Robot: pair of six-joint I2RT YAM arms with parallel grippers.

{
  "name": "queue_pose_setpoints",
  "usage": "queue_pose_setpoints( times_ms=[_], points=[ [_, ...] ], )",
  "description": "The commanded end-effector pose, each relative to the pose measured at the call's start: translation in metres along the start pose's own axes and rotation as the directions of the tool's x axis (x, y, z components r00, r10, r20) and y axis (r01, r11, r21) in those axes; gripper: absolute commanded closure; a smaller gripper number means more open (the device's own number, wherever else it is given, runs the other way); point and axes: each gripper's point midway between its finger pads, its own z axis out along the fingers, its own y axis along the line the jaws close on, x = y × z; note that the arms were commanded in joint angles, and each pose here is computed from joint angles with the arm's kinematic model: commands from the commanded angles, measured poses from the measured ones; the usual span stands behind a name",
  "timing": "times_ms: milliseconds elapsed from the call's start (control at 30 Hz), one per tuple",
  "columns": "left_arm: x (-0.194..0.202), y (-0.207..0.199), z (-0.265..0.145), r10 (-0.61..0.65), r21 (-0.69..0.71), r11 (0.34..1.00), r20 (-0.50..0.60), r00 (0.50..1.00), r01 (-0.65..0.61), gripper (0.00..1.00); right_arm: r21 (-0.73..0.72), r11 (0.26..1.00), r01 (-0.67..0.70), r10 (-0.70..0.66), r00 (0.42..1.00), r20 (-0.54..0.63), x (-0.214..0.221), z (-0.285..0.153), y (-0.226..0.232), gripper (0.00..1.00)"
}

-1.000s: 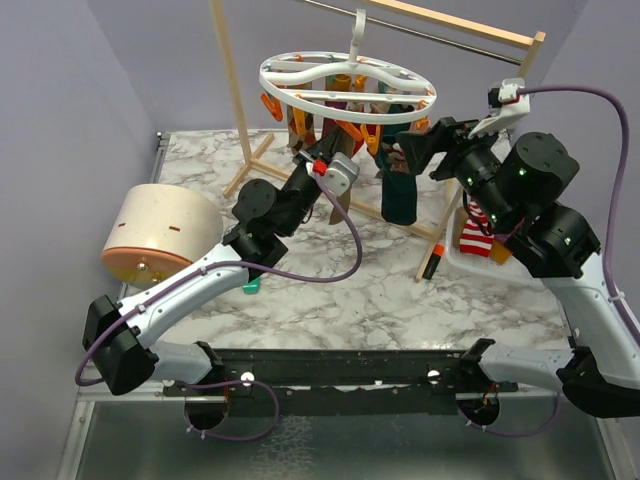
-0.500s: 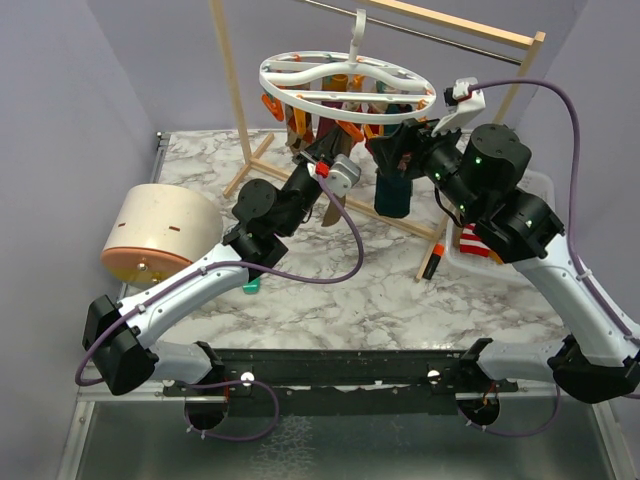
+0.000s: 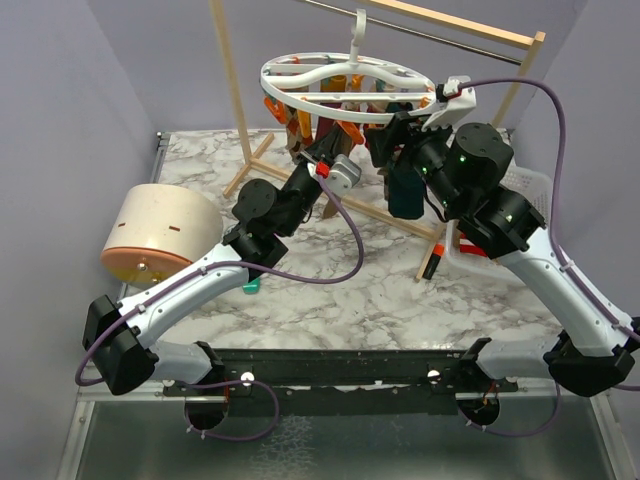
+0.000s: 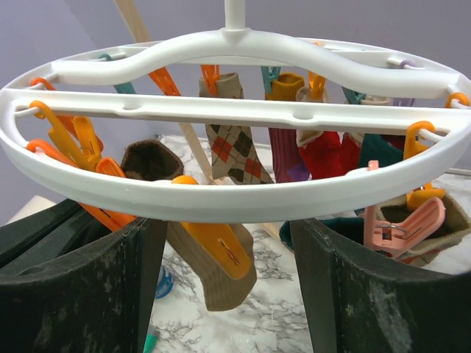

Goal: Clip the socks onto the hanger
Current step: Open the clamp at the hanger.

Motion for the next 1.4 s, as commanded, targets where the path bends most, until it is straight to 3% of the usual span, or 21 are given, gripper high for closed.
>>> queue_pose_setpoints(
  times_ms=[0, 233, 467, 600, 833, 1367],
  points=[
    [-0.009, 0.001, 0.002, 0.009, 0.007, 1.0, 0.035, 0.999, -0.009, 1.0, 0.012, 1.0, -0.016, 0.016, 0.999, 0.036, -0.004, 0.006, 0.003, 0.27],
    [-0.006, 0.002, -0.005, 0.01, 0.005, 1.0, 0.025, 1.0, -0.011, 1.0, 0.045, 0.999, -0.012, 0.01, 0.999, 0.046, 0.0, -0.002, -0.006, 0.3],
    [-0.008, 0.005, -0.011, 0.0, -0.001, 1.0, 0.026, 1.0, 0.0, 1.0, 0.15, 0.989, -0.008, -0.003, 0.998, 0.068, 0.001, 0.0, -0.026, 0.47],
    [-0.007, 0.007, -0.012, 0.006, -0.005, 1.0, 0.021, 1.0, -0.006, 1.0, 0.219, 0.976, -0.012, -0.01, 0.995, 0.099, -0.003, -0.007, -0.04, 0.51],
    [-0.005, 0.002, -0.01, 0.003, 0.006, 1.0, 0.019, 1.0, -0.003, 1.0, 0.312, 0.95, 0.022, -0.059, 0.992, 0.111, -0.009, -0.017, -0.06, 0.52],
    [-0.015, 0.002, 0.0, -0.019, 0.018, 1.0, 0.05, 0.999, 0.018, 1.0, 0.31, 0.947, 0.079, -0.109, 0.991, 0.078, -0.016, -0.018, -0.059, 0.46]
  ],
)
